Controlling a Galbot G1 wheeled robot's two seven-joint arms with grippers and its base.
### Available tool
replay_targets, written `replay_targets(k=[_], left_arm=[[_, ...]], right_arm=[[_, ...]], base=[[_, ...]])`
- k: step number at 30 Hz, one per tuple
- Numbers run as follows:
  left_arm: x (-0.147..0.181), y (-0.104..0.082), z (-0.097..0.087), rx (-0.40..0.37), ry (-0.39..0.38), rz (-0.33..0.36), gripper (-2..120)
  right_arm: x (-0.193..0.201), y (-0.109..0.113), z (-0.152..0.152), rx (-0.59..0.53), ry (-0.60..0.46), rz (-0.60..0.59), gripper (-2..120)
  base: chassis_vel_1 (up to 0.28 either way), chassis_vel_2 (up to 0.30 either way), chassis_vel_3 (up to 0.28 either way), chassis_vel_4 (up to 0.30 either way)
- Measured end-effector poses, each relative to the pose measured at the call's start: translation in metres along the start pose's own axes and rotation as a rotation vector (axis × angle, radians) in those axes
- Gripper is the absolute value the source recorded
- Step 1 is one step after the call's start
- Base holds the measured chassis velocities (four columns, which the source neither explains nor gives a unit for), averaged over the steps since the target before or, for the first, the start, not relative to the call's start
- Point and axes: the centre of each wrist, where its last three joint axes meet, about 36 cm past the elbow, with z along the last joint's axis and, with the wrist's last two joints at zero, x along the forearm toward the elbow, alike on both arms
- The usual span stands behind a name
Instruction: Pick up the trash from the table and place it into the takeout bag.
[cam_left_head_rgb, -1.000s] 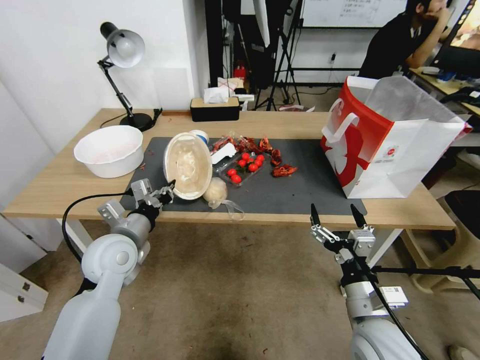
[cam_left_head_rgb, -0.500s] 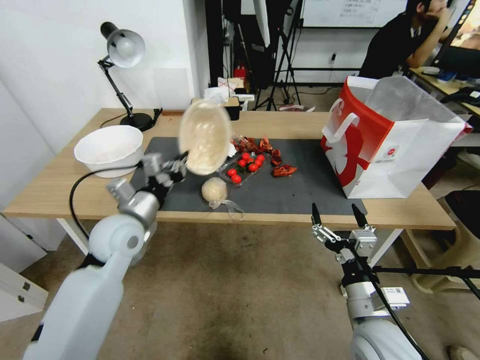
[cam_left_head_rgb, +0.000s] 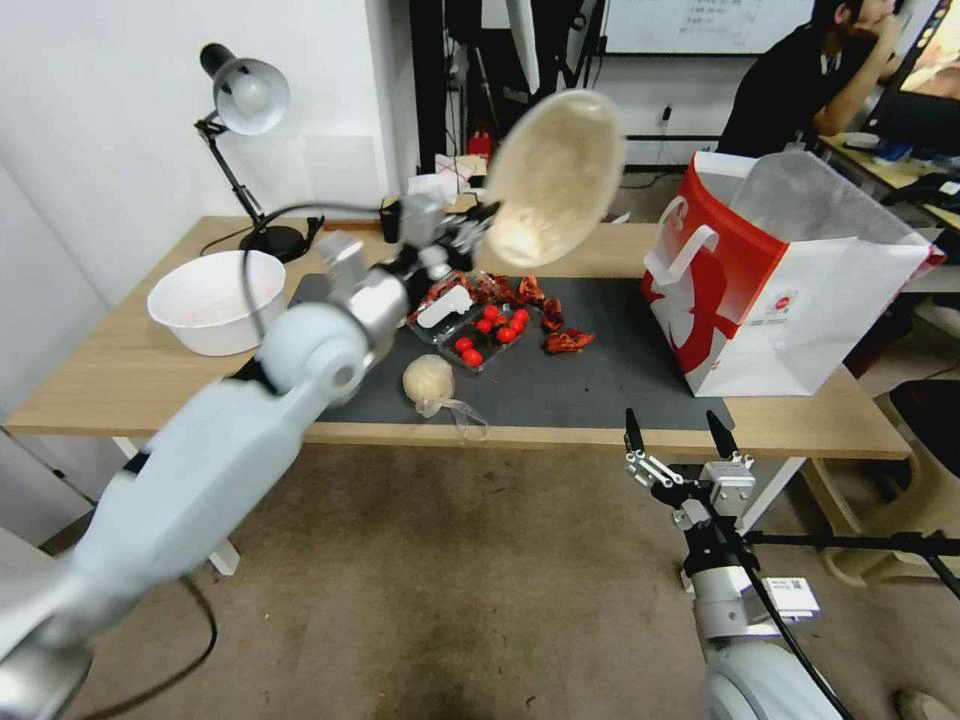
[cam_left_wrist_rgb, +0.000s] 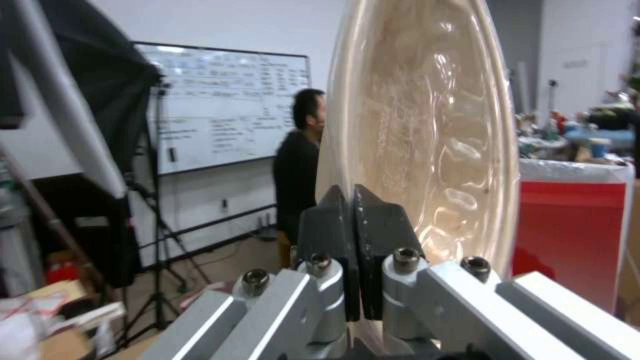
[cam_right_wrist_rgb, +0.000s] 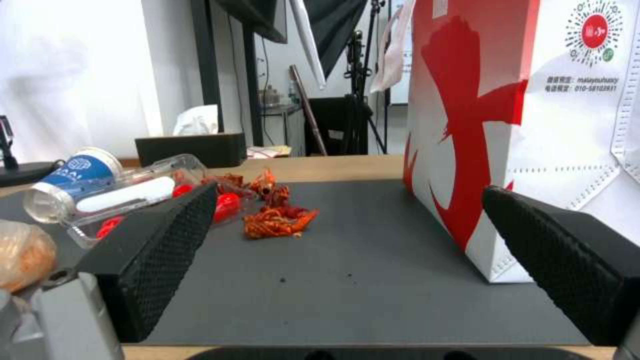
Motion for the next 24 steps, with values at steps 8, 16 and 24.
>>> replay_targets(k=[8,16,24], left_arm=[[-0.078,-0.026,-0.017,-0.037,0.015,0.09,0],[-0.128,-0.062,-0.031,-0.054,0.004,0.18,0],[-0.159,-0.091,-0.039,-0.06,-0.004,0.239,0]], right_arm=[[-0.004,-0.001,0.003,0.006,0.0,0.003,99],[-0.007,-0.002,0.004,0.008,-0.004,0.005,99],[-0.009,-0.002,0.005,0.008,-0.005,0.006,99]], base=[[0.0,0.0,0.0,0.0],[0.0,0.0,0.0,0.0],[0.0,0.0,0.0,0.0]])
